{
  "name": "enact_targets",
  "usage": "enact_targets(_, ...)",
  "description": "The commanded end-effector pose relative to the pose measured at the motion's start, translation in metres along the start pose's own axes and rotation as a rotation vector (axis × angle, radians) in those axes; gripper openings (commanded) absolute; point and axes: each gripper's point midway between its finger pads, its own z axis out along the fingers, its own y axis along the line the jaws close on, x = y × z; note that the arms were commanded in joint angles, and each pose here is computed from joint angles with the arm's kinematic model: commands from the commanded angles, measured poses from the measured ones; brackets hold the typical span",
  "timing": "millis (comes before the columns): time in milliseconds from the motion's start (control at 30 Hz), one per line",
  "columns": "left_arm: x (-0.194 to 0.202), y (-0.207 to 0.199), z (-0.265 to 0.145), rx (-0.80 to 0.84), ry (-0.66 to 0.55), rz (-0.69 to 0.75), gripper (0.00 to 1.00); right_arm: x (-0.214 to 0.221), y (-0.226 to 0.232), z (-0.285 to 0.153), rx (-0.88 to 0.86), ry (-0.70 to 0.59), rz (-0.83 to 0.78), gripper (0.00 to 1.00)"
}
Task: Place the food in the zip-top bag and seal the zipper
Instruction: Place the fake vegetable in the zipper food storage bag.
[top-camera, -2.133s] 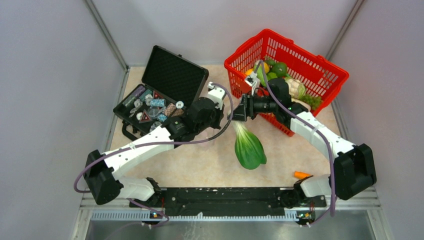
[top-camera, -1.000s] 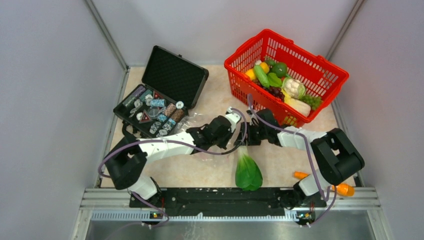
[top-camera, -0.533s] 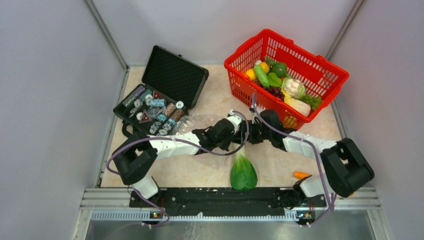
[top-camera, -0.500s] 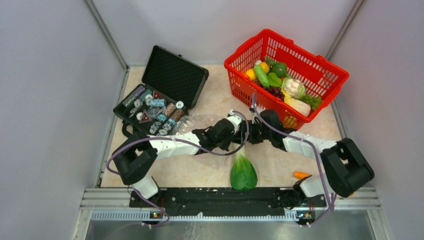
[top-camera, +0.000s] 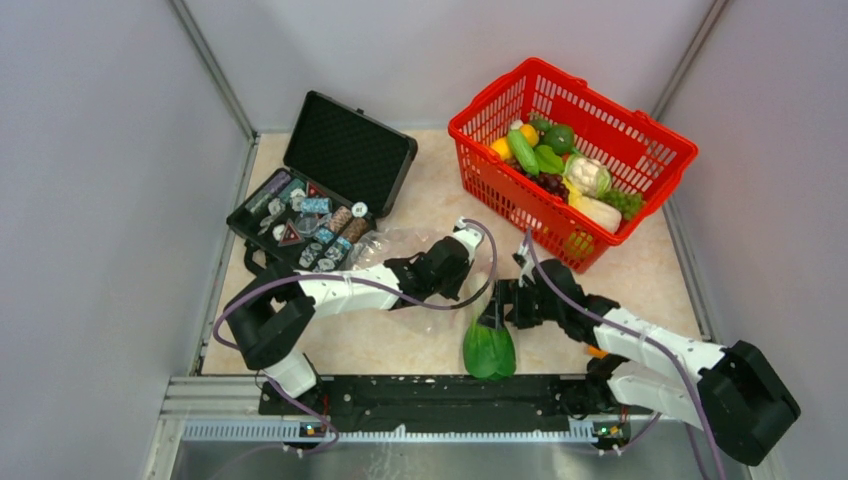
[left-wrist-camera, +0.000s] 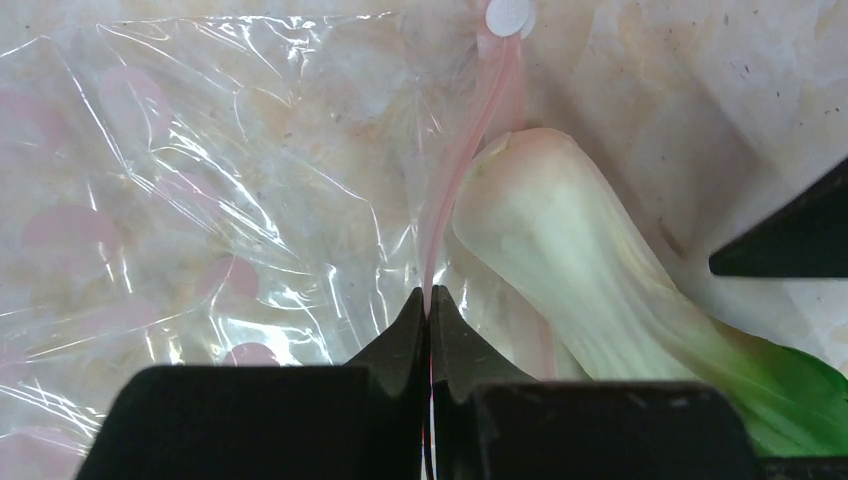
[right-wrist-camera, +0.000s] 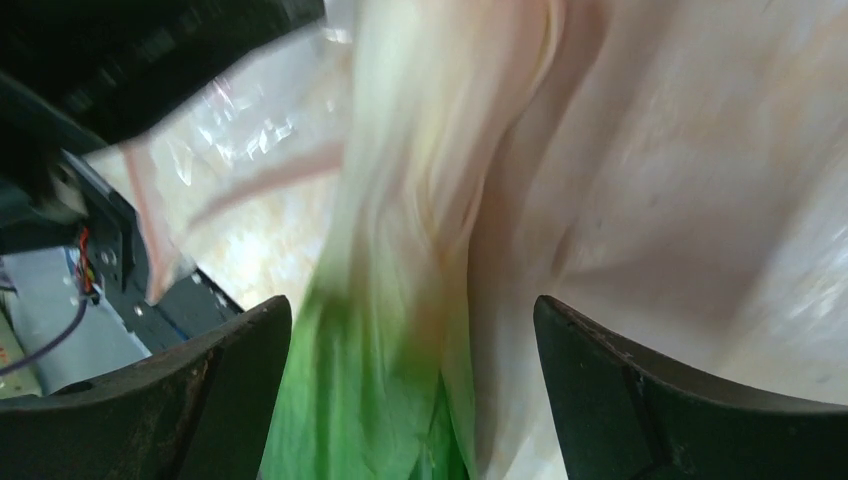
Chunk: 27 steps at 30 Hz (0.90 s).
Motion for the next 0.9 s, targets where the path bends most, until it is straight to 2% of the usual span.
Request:
enact_targets(0,-0.009,-0.005,-0.002,0.015,-0.043,-0.04,0.0,0.012,0.011,0.003,-0.035,-0.061,0.055,0.89)
enact_targets(100,-0.01,-0.007,-0.003,0.026,-0.048,-0.052,0.0,0.013,0.017,0.006,-0.04,-0.088,0.051,0.89)
enact_targets(233,-0.011,-0.006,-0.005,0.023,-0.054,-0.06,0.0,0.021,-0.002,0.011,0.083,-0.081,0.017,0.9)
enact_targets(300,-0.011,-0.006,-0.006,0.023,-0.057,-0.061,0.0,0.027,-0.001,0.016,0.057,-0.079,0.01,0.88)
enact_targets(467,-0.011,-0.005,-0.006,0.022,-0.053,-0.053,0.0,0.033,-0.002,0.022,0.036,-0.067,0.005,0.55)
enact_targets(567,-0.012,-0.003,-0.007,0.012,-0.056,-0.046,0.0,0.026,-0.004,0.018,0.062,-0.096,-0.003,0.42)
enact_targets(600,-0.012,-0.002,-0.008,0.009,-0.057,-0.042,0.0,0.024,-0.004,0.016,0.062,-0.108,-0.013,0.34)
enact_targets(700,-0.015,-0.001,-0.011,0.007,-0.066,-0.021,0.0,0.015,0.009,0.007,0.017,-0.129,-0.065,0.18)
enact_targets(800,-0.021,0.0,-0.017,0.011,-0.085,0.019,0.0,0.016,0.039,-0.006,-0.145,-0.065,-0.159,0.16)
enact_targets(867,-0.024,0.001,-0.023,0.016,-0.099,0.047,0.0,0.017,0.042,-0.011,-0.177,-0.003,-0.145,0.12)
